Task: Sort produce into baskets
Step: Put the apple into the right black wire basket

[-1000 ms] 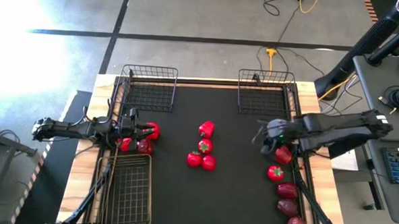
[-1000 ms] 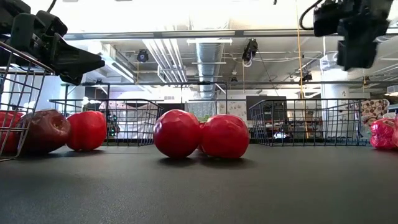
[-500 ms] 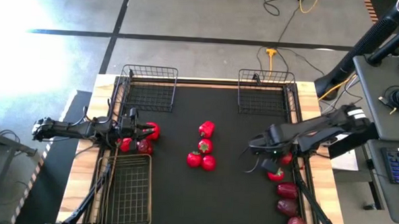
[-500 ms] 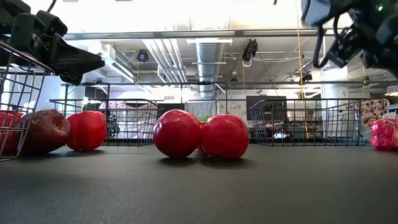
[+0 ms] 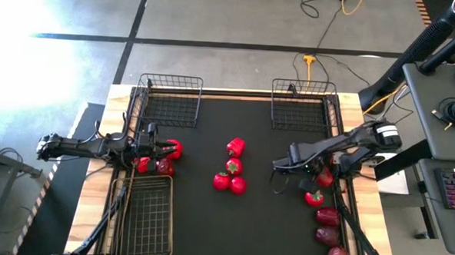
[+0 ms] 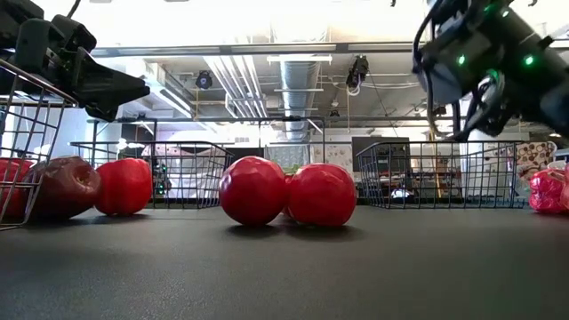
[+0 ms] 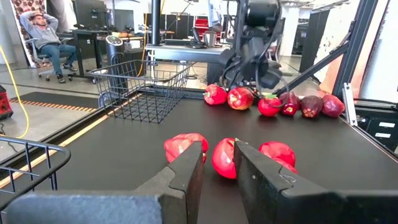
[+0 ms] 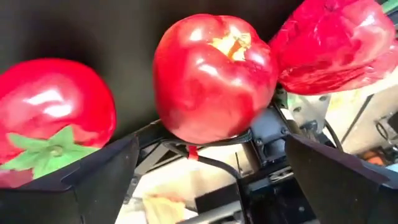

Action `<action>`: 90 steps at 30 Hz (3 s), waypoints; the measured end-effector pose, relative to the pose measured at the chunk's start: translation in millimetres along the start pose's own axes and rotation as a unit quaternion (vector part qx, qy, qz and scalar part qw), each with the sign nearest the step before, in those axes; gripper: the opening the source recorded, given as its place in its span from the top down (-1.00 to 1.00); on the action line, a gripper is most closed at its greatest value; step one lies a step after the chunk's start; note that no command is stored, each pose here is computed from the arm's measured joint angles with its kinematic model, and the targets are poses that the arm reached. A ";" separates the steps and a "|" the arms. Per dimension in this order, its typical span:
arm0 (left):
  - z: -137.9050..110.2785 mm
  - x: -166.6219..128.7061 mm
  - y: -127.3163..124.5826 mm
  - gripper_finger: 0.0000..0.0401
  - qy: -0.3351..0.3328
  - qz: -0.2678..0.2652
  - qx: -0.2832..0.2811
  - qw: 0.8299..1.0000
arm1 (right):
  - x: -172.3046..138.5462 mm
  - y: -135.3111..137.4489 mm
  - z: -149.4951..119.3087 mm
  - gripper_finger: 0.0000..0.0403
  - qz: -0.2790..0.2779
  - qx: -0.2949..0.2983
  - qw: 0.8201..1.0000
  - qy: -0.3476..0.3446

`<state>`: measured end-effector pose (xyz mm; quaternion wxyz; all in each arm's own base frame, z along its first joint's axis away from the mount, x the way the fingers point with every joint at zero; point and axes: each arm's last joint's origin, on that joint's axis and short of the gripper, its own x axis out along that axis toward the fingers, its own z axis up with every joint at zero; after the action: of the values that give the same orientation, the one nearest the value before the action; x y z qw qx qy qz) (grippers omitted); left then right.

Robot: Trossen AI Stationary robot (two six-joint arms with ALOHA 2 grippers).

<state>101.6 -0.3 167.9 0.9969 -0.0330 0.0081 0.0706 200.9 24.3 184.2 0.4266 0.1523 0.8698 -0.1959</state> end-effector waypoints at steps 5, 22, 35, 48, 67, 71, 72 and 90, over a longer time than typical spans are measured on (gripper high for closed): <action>0.0 0.0 0.0 0.62 0.000 0.000 0.000 1.000 | 7.7 -3.7 12.5 -0.97 0.019 -0.017 1.000 0.017; 0.0 0.0 0.0 0.62 0.000 0.000 0.000 1.000 | 38.0 -2.3 34.2 -0.96 0.037 -0.003 0.999 0.038; -0.1 0.0 0.0 0.62 0.000 0.000 0.000 1.000 | 41.9 1.3 41.5 -0.96 0.047 -0.003 0.999 0.018; 0.0 0.0 0.0 0.62 0.000 0.000 0.000 1.000 | 37.6 0.2 40.1 -0.75 0.039 0.025 0.999 0.005; 0.0 0.0 0.0 0.62 0.000 0.000 0.000 1.000 | -156.6 -100.1 44.5 -0.75 0.013 0.051 0.931 -0.362; -0.1 0.0 0.0 0.62 0.000 0.000 0.000 1.000 | -156.6 -165.9 57.2 -0.75 0.046 0.158 0.916 -0.365; 0.0 0.0 0.0 0.62 0.000 0.000 0.000 1.000 | -151.7 -182.1 60.4 -0.76 0.051 0.184 0.914 -0.357; -0.1 0.0 0.0 0.62 0.000 0.000 0.000 1.000 | -59.0 -284.4 118.1 -0.77 0.145 0.318 0.912 -0.214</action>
<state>101.6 -0.3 167.9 0.9969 -0.0328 0.0082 0.0706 193.3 -286.5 225.4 0.5550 0.3591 0.6176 -0.4261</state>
